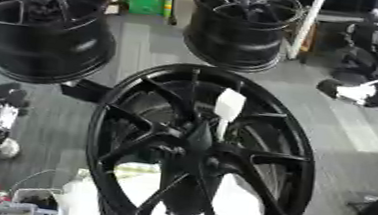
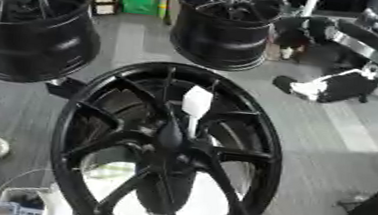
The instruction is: Pull the pin out of the wheel hub.
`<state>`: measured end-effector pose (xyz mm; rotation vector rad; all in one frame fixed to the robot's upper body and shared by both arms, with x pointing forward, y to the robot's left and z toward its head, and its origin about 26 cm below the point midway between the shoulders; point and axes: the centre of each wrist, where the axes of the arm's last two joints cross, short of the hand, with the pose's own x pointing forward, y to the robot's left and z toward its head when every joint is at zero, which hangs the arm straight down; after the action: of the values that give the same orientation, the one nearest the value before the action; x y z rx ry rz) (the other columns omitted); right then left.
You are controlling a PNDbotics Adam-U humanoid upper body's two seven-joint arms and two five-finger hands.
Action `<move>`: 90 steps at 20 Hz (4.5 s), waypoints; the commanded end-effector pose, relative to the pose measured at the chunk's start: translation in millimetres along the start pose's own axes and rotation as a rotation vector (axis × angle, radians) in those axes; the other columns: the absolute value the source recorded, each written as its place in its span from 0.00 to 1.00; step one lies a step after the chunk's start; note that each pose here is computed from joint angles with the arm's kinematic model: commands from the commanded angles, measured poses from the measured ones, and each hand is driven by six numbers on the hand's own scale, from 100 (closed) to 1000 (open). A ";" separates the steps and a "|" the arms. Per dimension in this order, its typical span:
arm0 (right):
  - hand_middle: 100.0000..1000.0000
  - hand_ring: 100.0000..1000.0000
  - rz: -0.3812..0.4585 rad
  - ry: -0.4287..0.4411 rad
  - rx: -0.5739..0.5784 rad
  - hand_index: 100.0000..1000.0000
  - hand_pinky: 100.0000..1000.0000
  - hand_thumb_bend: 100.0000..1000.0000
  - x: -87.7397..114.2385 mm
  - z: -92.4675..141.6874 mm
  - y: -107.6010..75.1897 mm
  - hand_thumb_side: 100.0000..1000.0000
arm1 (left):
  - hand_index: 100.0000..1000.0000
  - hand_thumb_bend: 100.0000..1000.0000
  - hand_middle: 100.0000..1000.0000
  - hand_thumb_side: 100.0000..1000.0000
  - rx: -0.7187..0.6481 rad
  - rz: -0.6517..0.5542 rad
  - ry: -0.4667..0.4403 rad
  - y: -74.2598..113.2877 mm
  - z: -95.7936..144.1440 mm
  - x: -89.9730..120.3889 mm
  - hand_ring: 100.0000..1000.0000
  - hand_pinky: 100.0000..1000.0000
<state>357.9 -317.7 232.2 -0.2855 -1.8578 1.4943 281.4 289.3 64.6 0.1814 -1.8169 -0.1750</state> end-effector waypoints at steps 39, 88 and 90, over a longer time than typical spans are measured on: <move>0.81 0.72 0.184 -0.109 0.561 0.94 0.75 0.25 18.7 -108.3 9.9 0.32 | 0.77 0.14 0.64 0.56 -0.072 -0.008 -0.022 -2.9 -1.3 5.5 0.67 0.72; 0.81 0.71 0.255 0.022 0.645 0.92 0.74 0.25 -19.9 -113.9 38.7 0.34 | 0.77 0.13 0.65 0.56 -0.073 -0.004 -0.029 -6.8 -2.6 8.0 0.69 0.72; 0.81 0.71 0.255 0.022 0.650 0.92 0.73 0.25 -21.7 -107.1 39.7 0.34 | 0.77 0.13 0.65 0.56 -0.072 -0.004 -0.030 -6.8 -2.8 8.3 0.69 0.72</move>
<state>432.7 -228.9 179.2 -0.2088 -1.2849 2.0599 280.8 281.4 62.2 0.1267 -1.8053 -0.2323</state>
